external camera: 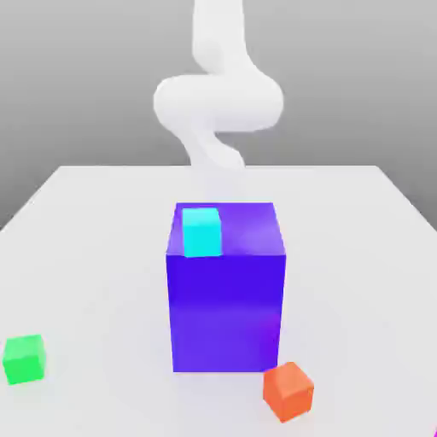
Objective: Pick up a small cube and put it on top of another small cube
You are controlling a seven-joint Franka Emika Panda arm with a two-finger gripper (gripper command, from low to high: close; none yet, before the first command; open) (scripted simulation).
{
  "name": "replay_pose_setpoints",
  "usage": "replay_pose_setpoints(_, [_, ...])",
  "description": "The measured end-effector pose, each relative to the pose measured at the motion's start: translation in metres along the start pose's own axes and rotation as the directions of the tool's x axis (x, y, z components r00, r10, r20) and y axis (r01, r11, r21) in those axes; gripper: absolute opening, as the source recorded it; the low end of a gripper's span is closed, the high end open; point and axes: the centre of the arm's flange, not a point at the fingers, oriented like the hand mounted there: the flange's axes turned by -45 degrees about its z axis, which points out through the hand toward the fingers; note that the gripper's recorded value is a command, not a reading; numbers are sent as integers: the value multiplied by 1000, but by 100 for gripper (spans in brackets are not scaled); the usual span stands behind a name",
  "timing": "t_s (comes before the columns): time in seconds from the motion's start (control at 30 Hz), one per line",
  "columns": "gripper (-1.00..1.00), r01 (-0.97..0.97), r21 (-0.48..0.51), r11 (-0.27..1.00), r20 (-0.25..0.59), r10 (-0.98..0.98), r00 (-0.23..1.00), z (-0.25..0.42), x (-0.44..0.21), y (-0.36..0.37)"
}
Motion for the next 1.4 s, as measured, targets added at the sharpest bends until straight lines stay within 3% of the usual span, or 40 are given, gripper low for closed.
replay_pose_setpoints(0.27, [0,79,15,997,178,-80,981,125,6,-65])
replay_pose_setpoints(0.53, [0,156,61,986,338,-167,926,244,-28,-139])
replay_pose_setpoints(1.07, [0,252,219,943,602,-334,725,435,-206,-289])
replay_pose_setpoints(1.23, [0,255,242,936,631,-352,692,488,-270,-307])
replay_pose_setpoints(1.27, [-100,255,243,936,631,-352,691,496,-278,-307])
replay_pose_setpoints(1.4, [-100,255,243,936,631,-352,691,496,-278,-307])
